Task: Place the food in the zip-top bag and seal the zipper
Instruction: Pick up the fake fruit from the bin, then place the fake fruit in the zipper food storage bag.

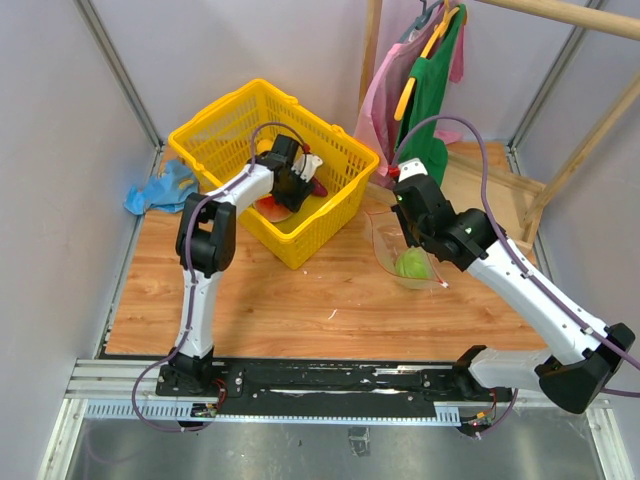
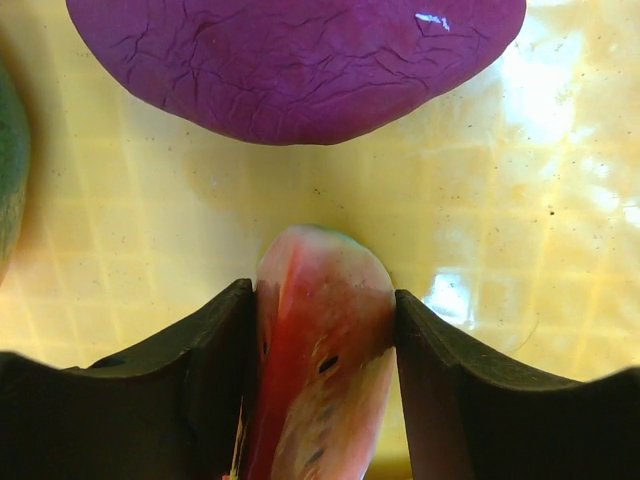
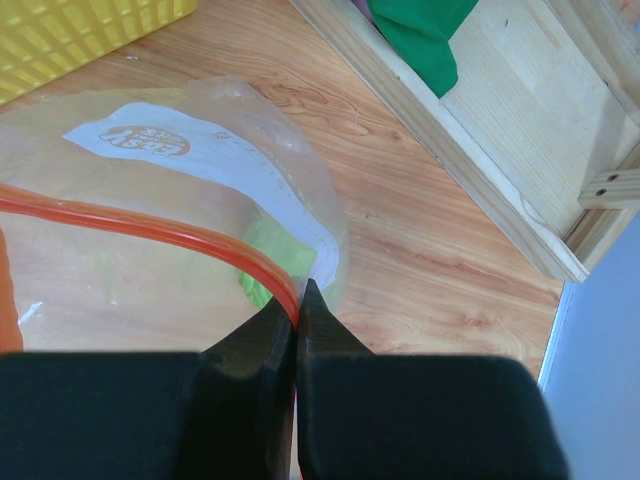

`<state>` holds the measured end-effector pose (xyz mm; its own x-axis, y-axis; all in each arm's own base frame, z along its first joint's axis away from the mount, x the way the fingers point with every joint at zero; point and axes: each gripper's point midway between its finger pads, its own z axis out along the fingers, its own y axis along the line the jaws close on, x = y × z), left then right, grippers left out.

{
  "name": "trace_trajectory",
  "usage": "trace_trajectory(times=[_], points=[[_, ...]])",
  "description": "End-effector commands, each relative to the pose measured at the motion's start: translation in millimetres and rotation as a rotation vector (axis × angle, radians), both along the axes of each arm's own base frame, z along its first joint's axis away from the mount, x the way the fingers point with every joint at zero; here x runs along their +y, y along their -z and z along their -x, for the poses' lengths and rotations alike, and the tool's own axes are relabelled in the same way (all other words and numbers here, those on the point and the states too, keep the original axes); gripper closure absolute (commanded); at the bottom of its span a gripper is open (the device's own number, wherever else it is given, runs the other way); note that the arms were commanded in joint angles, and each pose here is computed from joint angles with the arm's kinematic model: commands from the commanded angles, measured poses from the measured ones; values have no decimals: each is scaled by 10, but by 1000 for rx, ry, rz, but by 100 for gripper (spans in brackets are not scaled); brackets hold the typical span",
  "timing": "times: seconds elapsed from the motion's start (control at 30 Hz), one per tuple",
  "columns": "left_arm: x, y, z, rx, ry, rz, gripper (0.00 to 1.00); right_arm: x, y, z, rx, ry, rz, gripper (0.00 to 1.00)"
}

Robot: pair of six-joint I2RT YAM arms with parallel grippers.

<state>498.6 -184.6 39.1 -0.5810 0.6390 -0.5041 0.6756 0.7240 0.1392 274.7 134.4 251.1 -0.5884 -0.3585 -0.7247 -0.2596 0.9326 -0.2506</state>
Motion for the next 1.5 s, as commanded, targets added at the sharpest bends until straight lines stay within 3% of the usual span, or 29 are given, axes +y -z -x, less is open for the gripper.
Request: trace_trajectory(times=[0.0, 0.17, 0.57, 0.83, 1.1, 1.33, 1.47], points=[[-98, -430, -27, -56, -47, 77, 86, -20, -87, 7, -39, 17, -12, 99], [-140, -780, -84, -127, -95, 145, 99, -49, -109, 3, -45, 44, -14, 99], [-166, -1666, -142, -280, -291, 344, 100, -80, -153, -15, -56, 105, -35, 99], [-333, -2648, 73, -367, -345, 645, 100, 55, -165, -37, -47, 101, -110, 99], [-555, -3429, 544, -417, -215, 941, 100, 297, -144, -51, -10, 43, -197, 99], [-892, -3763, 1080, -420, -34, 1144, 100, 400, -199, -60, -10, 11, -238, 99], [-1017, -4011, 1486, -495, 76, 1259, 100, 406, -224, -57, -13, 12, -249, 99]])
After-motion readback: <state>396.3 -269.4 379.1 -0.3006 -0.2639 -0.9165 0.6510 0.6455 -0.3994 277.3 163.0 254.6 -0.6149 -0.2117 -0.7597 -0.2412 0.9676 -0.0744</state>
